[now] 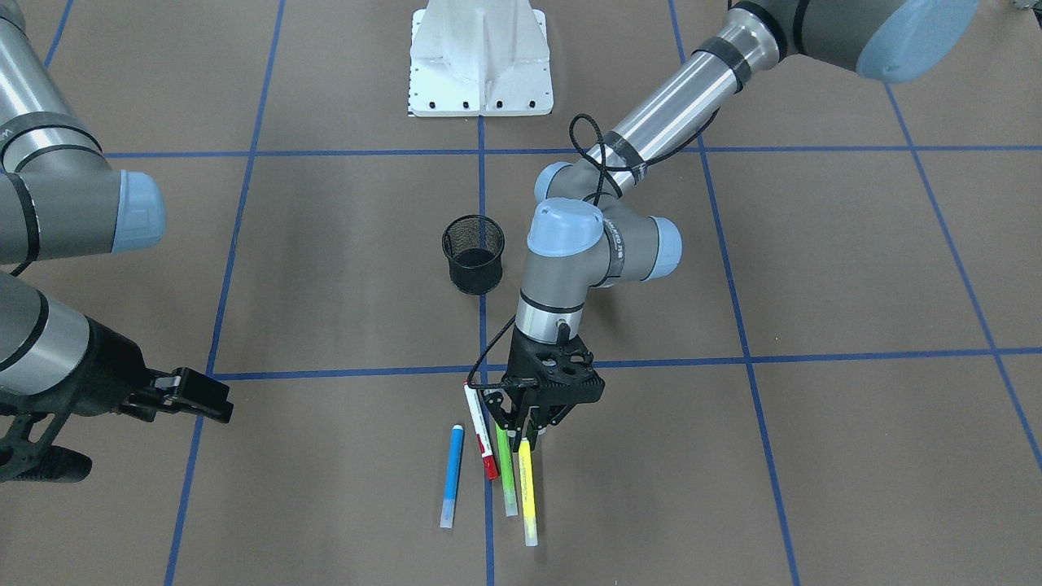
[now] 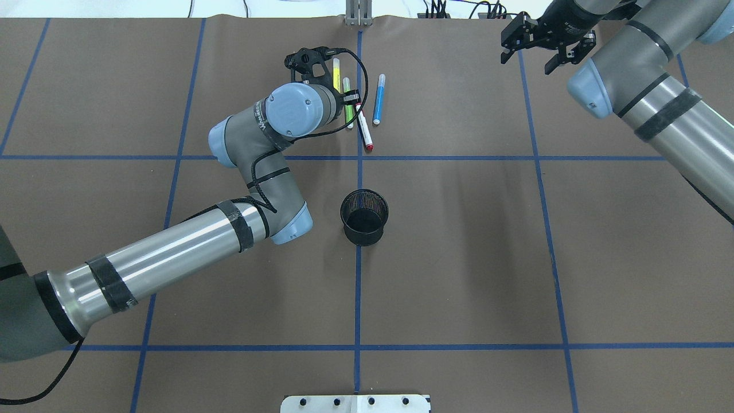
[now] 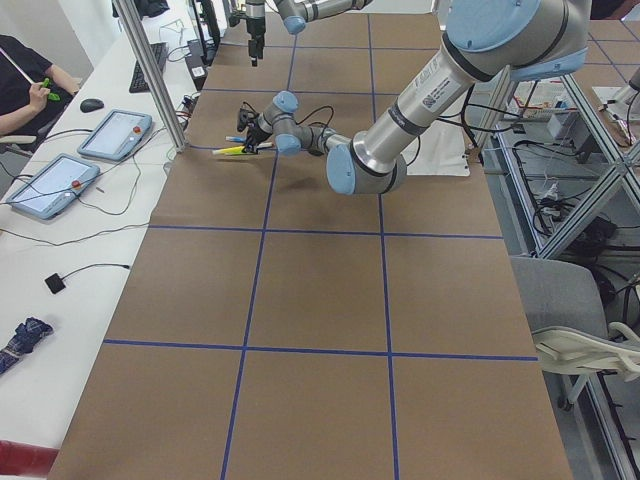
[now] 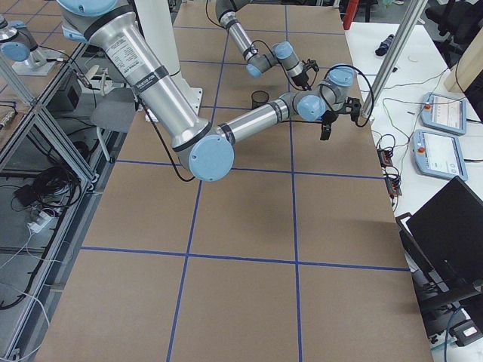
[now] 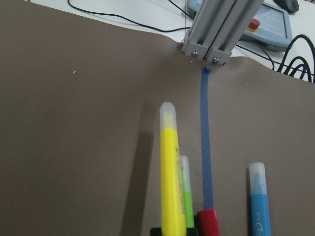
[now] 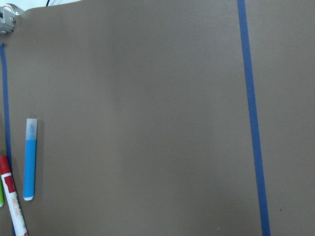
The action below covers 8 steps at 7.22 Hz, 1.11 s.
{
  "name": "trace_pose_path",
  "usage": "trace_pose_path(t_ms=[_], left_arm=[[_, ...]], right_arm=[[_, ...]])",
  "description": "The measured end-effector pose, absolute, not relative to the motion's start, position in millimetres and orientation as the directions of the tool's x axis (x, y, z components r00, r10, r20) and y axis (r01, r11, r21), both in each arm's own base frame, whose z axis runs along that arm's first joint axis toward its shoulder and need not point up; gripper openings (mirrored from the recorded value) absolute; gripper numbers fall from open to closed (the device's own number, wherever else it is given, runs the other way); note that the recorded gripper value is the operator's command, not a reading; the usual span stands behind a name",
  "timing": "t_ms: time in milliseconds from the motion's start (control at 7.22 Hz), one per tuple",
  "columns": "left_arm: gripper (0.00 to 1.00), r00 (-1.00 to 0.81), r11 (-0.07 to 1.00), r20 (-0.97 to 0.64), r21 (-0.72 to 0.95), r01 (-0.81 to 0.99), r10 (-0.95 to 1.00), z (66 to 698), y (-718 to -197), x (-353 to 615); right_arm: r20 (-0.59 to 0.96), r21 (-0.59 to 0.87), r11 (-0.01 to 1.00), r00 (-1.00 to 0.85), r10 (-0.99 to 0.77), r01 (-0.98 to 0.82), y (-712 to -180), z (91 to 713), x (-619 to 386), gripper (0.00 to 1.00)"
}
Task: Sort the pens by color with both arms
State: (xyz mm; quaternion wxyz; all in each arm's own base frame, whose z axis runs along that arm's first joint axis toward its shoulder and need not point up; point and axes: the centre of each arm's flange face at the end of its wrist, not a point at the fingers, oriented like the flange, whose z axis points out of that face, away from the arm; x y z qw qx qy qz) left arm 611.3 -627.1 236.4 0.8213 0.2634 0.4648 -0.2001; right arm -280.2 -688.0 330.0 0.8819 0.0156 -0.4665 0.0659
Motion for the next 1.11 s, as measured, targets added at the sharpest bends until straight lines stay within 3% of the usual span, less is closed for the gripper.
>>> trace_pose_path(t_ms=[277,416,554,693,1109], left_arm=[[0.00,0.495,0.785,-0.865,0.246,0.568,-0.087,244.1,-626.3,611.7],[0.20,0.498,0.787,-0.863,0.247,0.566,-0.088,247.6,-626.2,611.4],[0.93,0.500,0.791,-0.862,0.246,0.561,-0.086,249.4,-626.4,610.8],[1.00,0.501,0.797,-0.862,0.248,0.551,-0.078,248.8,-627.3,609.1],[1.00,0.493,0.817,-0.869,0.255,0.517,-0.040,232.3,-644.1,582.0]], right_arm=[[0.825,-0.035,0.991,0.556,0.102,-0.130,-687.7,330.9,-280.5,1.00],[0.825,-0.035,0.991,0.557,0.102,-0.130,-687.6,330.8,-280.8,1.00],[0.824,-0.035,0.991,0.557,0.102,-0.130,-687.6,330.7,-280.9,1.00],[0.824,-0.035,0.991,0.557,0.101,-0.129,-687.3,330.7,-281.5,1.00],[0.825,-0.030,0.992,0.557,0.094,-0.123,-687.1,330.2,-282.0,1.00]])
